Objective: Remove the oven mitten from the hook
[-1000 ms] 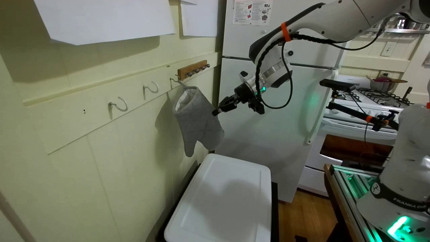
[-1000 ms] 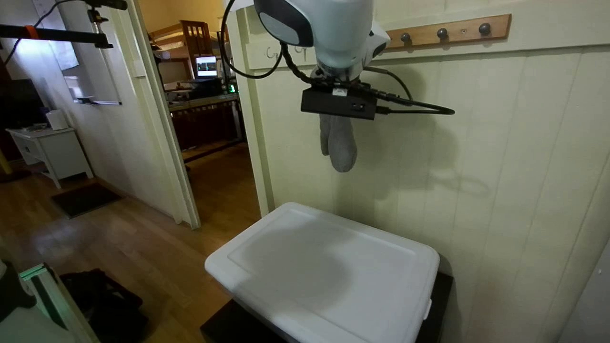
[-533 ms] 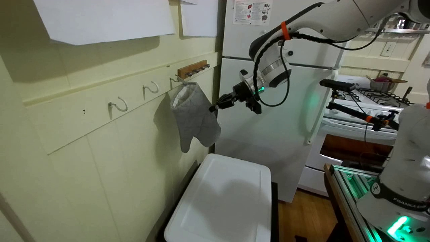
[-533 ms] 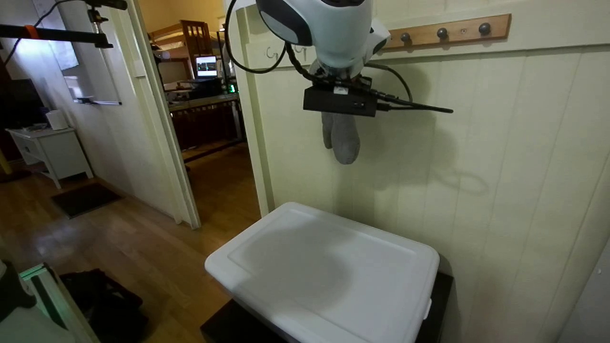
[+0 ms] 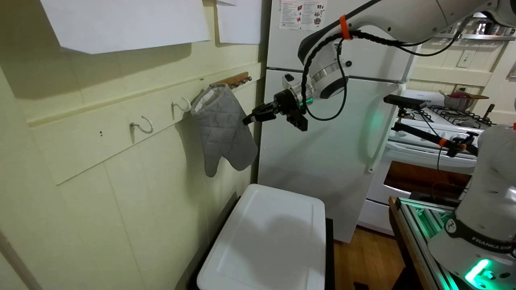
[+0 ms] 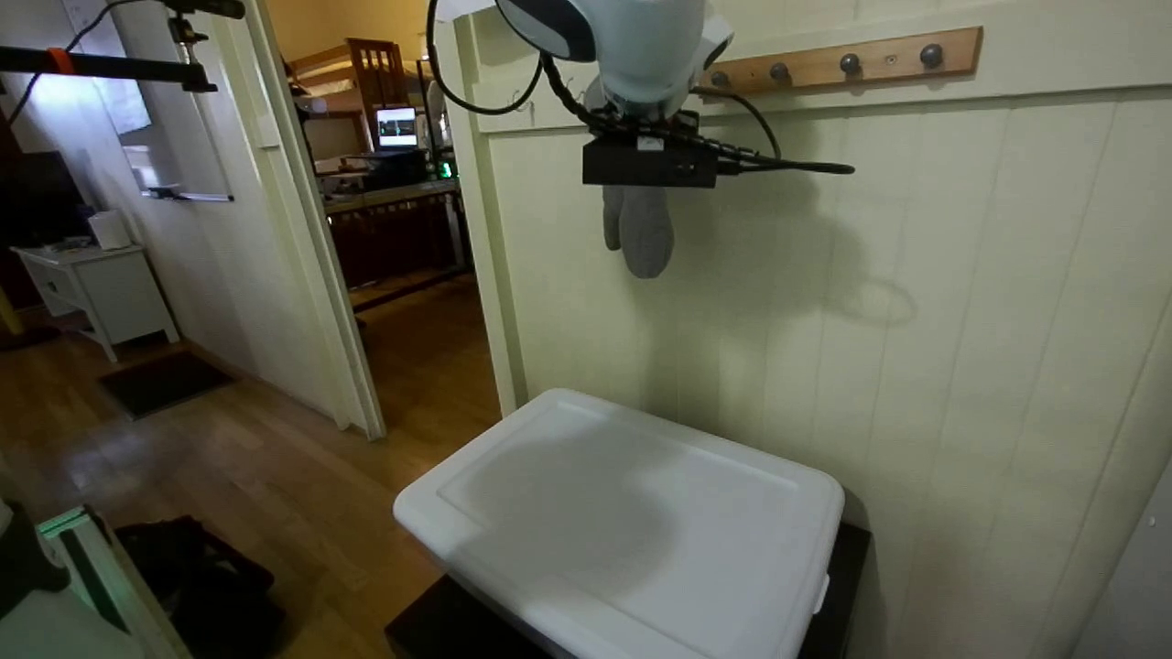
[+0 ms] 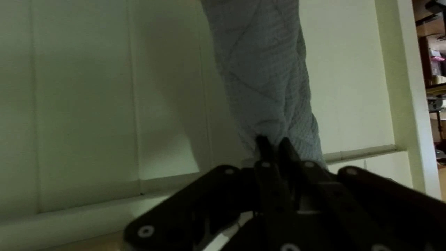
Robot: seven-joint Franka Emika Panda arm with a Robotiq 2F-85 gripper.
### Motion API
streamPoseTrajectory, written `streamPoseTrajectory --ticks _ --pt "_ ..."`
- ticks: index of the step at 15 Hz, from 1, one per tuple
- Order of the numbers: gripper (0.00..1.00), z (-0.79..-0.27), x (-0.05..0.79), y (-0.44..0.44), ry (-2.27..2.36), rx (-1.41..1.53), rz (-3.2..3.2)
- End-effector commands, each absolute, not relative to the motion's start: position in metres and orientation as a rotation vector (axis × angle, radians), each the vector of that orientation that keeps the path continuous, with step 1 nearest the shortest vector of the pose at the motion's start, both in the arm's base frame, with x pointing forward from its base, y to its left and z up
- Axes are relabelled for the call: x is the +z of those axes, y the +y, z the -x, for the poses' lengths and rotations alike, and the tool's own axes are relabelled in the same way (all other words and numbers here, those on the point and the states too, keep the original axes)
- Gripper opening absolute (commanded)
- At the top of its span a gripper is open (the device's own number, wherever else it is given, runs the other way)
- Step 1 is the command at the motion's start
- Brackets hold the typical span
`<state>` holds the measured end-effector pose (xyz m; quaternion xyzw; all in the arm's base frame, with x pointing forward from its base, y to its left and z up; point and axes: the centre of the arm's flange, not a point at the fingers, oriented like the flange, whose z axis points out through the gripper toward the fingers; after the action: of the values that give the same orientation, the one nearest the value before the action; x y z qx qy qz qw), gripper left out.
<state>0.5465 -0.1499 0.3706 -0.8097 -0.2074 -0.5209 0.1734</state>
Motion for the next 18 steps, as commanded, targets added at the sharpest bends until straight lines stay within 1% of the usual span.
streamPoseTrajectory --ticks 1,5,8,14,18 --pt "0.02 -0.533 0.391 -0.144 -0.633 -1.588 2.244" --pt "0.02 -0.514 0.406 -0.154 -0.614 -1.696 2.274" --pt "0.02 -0.497 0.407 -0.162 -0.599 -1.713 2.274" --pt "0.02 -0.468 0.390 -0.171 -0.835 -1.609 2.290" --pt "0.02 -0.466 0.383 -0.169 -1.014 -1.497 2.311"
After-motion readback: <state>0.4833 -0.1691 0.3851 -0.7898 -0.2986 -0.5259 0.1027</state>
